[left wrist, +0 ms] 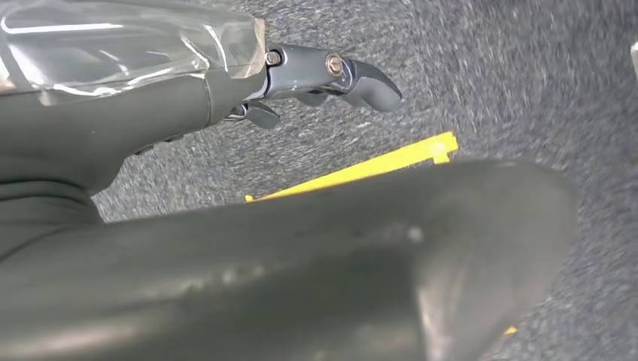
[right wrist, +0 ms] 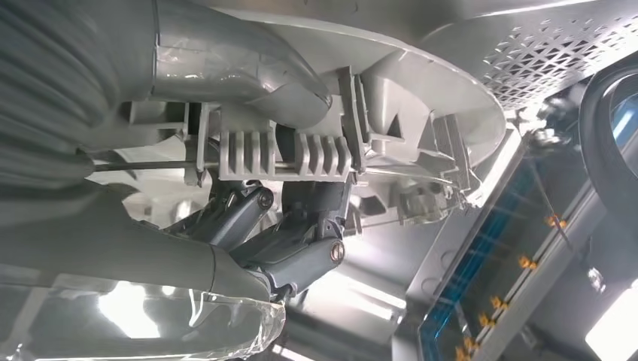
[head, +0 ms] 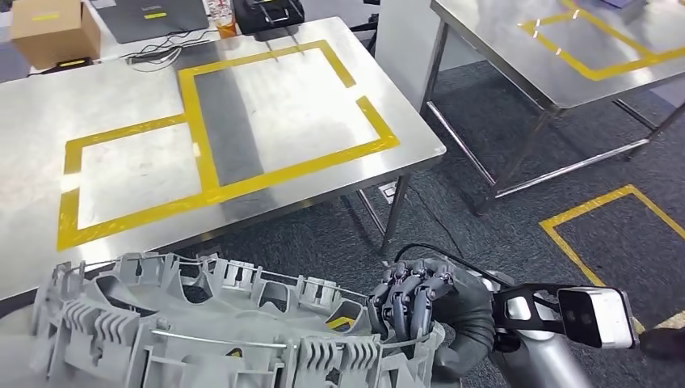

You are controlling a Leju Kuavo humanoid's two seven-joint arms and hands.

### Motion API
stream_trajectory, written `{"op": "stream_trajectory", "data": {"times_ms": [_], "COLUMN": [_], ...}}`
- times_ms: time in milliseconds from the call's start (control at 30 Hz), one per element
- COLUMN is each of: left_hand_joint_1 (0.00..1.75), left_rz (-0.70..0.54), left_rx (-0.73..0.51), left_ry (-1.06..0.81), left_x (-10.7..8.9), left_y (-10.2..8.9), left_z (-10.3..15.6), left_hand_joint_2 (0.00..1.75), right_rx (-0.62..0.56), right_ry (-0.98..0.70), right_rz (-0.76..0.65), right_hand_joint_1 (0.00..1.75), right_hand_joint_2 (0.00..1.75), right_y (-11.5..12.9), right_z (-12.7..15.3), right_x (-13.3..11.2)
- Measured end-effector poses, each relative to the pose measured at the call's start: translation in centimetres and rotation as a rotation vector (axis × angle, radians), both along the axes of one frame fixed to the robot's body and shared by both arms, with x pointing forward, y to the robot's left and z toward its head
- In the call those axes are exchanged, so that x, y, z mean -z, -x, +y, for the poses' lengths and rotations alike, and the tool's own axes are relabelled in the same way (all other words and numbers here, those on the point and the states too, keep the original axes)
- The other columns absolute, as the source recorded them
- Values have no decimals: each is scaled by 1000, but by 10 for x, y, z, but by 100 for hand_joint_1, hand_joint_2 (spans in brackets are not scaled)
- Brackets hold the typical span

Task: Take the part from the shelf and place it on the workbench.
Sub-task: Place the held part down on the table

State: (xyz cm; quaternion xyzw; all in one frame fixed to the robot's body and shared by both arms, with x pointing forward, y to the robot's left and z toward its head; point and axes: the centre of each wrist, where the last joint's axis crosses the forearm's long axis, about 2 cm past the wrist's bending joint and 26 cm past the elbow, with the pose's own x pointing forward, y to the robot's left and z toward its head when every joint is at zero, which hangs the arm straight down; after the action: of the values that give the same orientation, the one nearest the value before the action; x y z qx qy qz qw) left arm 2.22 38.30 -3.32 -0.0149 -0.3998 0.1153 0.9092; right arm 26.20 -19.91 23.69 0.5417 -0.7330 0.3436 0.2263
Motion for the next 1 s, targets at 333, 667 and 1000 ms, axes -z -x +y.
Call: {"op": "stream_trajectory", "data": {"times_ms": [333, 667, 1000], "left_hand_joint_1": [0, 0, 0], "left_rz": [-4, -14, -9], "left_rx": [-12, -21, -11], "left_ry": [13, 33, 41], "left_x": [0, -1, 0], "left_y": [3, 1, 0], "left_z": [-1, -3, -5], "left_hand_joint_2": [0, 0, 0], "right_rx": [5, 0, -3], "right_ry": [15, 11, -13], "right_rz": [9, 25, 48], "right_hand_joint_1": [175, 175, 175], "right_hand_joint_2": [175, 175, 175], "right_y": [0, 0, 1], "right_z": [0, 3, 4], "right_x": [0, -1, -4]}}
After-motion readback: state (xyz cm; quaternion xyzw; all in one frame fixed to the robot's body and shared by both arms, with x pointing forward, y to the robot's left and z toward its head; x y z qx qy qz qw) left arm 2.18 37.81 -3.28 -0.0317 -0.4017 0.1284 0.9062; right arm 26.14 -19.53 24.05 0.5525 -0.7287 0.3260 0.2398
